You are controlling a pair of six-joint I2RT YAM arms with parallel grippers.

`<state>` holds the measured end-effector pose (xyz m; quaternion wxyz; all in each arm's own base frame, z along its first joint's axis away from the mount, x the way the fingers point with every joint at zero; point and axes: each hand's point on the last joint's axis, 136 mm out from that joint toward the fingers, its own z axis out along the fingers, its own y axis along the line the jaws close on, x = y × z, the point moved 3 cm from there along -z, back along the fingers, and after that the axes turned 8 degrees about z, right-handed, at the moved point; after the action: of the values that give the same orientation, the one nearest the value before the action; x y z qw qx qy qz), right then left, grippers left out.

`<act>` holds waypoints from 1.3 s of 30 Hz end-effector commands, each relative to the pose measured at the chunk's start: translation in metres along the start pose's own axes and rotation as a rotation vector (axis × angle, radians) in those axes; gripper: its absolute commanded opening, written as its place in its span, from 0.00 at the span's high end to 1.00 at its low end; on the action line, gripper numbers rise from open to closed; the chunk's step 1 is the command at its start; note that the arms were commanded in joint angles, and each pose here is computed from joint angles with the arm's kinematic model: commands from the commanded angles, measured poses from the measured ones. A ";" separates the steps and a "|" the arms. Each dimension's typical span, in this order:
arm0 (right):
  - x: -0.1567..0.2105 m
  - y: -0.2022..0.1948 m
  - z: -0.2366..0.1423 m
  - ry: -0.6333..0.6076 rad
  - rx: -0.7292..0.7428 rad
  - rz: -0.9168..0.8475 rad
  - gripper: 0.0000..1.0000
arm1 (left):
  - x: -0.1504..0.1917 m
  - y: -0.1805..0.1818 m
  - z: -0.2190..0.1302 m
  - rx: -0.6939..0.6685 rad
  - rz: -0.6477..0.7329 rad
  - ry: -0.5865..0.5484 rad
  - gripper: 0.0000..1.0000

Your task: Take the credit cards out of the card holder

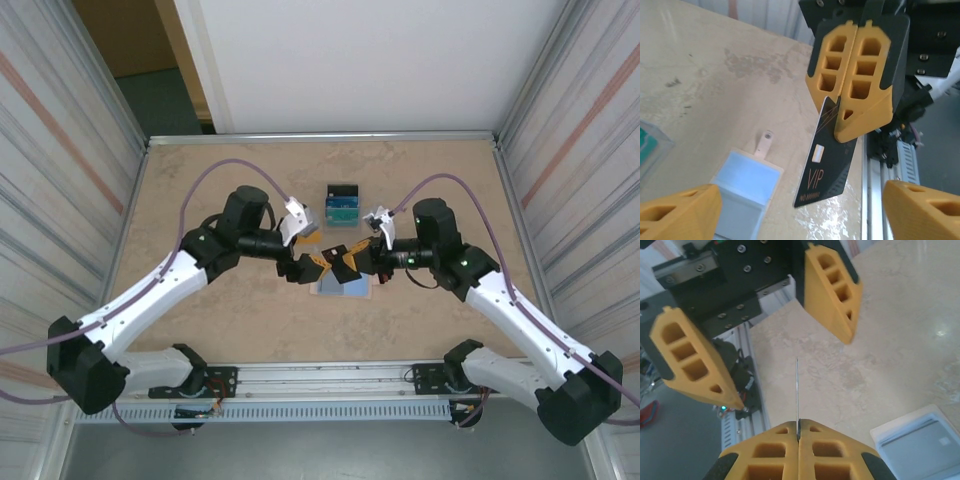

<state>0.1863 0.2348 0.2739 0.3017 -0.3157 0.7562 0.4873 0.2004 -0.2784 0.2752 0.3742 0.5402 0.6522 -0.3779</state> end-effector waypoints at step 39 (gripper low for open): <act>-0.002 0.017 0.010 0.144 -0.079 -0.078 1.00 | 0.008 -0.006 -0.013 0.210 -0.002 -0.012 0.51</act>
<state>0.1800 0.2455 0.2743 0.2571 -0.3711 0.7550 0.4755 0.1981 -0.2576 0.2644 0.3193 0.5507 0.6265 -0.4499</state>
